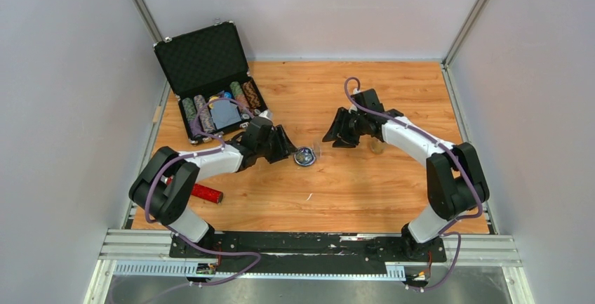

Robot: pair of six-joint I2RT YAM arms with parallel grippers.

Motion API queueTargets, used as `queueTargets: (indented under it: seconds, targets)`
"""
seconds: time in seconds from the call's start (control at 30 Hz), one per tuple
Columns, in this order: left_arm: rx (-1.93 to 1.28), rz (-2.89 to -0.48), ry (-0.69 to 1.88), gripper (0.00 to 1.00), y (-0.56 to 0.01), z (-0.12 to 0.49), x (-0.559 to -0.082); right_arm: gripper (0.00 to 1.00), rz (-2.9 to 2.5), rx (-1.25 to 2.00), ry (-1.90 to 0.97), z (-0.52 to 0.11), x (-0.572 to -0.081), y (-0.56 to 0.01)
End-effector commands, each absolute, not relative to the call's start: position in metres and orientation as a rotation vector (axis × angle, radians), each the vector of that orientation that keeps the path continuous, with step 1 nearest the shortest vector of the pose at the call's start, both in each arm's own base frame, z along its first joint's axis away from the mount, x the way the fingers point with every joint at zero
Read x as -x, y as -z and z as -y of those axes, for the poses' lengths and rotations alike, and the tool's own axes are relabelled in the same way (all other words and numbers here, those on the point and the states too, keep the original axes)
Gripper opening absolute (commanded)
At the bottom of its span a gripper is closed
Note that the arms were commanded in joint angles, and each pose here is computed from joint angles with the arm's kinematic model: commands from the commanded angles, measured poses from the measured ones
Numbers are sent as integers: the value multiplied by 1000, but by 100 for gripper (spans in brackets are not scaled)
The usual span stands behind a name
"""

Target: Sort the pills into containers

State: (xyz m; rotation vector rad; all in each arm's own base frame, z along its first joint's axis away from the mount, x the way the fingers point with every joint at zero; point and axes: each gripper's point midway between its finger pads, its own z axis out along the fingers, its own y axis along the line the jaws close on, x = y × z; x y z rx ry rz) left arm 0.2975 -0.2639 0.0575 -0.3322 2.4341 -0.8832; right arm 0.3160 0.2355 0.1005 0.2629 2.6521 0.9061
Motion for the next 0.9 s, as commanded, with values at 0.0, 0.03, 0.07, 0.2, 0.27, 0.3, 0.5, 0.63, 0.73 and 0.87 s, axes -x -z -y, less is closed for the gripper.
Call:
queueTargets:
  seconds: [0.0,0.03,0.07,0.2,0.27,0.3,0.5,0.63,0.73,0.87]
  targets:
    - [305,-2417,818,52,-57,253,-301,41,-2566,-130,-980,-250,-321,-121]
    - [304,-2421,818,51,-55,252,-301,39,-2559,-117,-981,-251,-321,-122]
    - [304,-2421,821,49,-54,252,-301,38,-2555,-106,-983,-253,-321,-124]
    - [303,-2427,842,42,-50,254,-303,37,-2547,-75,-986,-257,-322,-126]
    - [295,-2436,854,40,-47,256,-302,37,-2548,-65,-987,-259,-322,-126]
    - [287,-2446,860,39,-44,257,-301,37,-2549,-61,-987,-259,-322,-125]
    - [266,-2478,879,34,-34,262,-300,30,-2555,-23,-988,-265,-321,-123]
    - [256,-2470,900,34,-34,264,-301,23,-2581,-9,-986,-268,-318,-120]
    - [258,-2448,928,33,-37,266,-303,22,-2590,5,-980,-270,-317,-118]
    - [252,-2443,949,33,-38,268,-303,23,-2601,10,-971,-271,-316,-115]
